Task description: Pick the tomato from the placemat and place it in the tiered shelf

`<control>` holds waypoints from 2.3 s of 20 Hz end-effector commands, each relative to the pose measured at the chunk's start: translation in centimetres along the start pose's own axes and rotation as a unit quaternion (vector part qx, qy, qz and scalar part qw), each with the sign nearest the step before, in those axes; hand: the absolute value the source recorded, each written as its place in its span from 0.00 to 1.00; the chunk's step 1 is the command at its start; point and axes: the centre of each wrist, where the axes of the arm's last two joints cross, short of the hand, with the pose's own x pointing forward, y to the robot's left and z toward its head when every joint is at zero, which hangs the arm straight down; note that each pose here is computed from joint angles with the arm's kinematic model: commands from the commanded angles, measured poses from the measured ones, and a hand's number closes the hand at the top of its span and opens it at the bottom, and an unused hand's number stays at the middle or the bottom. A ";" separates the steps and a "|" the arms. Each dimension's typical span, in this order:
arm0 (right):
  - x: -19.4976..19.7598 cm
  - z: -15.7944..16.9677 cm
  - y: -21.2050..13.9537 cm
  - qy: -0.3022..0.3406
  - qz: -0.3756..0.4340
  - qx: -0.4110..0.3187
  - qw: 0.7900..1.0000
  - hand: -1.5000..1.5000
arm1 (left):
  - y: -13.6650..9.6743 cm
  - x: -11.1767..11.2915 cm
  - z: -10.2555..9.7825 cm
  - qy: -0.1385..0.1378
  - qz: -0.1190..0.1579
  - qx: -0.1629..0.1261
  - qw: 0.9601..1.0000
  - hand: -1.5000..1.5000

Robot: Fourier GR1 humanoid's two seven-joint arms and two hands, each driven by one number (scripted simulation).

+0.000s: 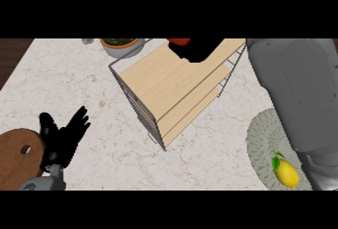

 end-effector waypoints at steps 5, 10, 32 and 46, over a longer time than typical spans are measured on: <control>-2.4 -0.8 -0.2 -0.023 -0.014 0.002 1.000 1.00 | -0.5 -0.2 0.4 0.006 0.006 -0.001 1.000 0.50; -2.2 -1.2 -0.5 -0.020 0.036 0.010 0.999 1.00 | -0.4 0.3 -0.3 -0.001 0.005 0.003 1.000 0.50; -4.4 -1.4 -6.7 0.064 -0.345 -0.151 0.924 0.00 | 0.0 -1.6 0.3 0.003 -0.001 -0.006 1.000 0.50; -13.9 6.6 -15.3 0.151 -0.379 -0.280 0.869 0.00 | 0.0 0.1 -0.8 -0.009 -0.002 -0.007 1.000 0.50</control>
